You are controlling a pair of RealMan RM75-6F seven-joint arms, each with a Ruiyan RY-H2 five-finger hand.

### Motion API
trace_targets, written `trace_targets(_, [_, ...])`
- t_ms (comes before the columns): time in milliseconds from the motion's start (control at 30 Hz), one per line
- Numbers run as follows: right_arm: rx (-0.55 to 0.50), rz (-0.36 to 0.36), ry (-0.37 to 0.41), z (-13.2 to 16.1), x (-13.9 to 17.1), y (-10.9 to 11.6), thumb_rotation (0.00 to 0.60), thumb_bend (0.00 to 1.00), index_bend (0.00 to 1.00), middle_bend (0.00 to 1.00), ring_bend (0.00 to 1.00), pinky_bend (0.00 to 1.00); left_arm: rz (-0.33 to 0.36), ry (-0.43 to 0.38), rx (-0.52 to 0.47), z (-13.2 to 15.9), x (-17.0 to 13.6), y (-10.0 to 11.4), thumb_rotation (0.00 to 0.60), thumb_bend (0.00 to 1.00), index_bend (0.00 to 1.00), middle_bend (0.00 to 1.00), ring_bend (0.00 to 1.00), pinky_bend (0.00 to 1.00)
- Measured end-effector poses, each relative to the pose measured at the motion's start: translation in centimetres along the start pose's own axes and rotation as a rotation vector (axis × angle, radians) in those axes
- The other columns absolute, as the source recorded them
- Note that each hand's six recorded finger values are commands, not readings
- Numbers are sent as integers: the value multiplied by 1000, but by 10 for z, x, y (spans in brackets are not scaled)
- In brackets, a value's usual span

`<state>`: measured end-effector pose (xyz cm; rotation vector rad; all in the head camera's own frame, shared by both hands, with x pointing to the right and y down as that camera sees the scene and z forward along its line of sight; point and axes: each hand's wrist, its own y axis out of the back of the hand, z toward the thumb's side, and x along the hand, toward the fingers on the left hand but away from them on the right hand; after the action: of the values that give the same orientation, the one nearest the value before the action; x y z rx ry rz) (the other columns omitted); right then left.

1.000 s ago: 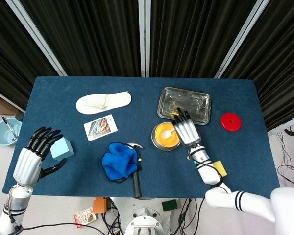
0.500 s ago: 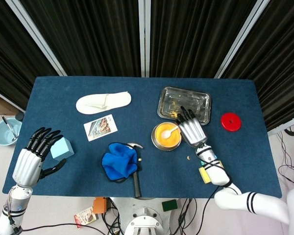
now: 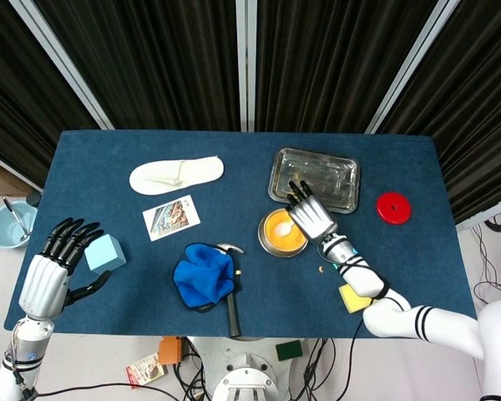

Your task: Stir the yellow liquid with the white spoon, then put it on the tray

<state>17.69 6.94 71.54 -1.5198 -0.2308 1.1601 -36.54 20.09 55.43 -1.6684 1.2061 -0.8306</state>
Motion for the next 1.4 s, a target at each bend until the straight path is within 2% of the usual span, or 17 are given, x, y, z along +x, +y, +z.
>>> trace_targets(500, [-3, -7, -7, -4, -6, -11, 600, 423, 497, 243, 41, 109, -1, 14, -6, -5, -2, -2, 600, 168, 179, 166, 112, 119])
trace_targets(1400, [-9, 0, -12, -4, -9, -14, 600, 455, 580, 270, 40, 109, -6, 24, -8, -9, -4, -4, 600, 168, 176, 165, 112, 119])
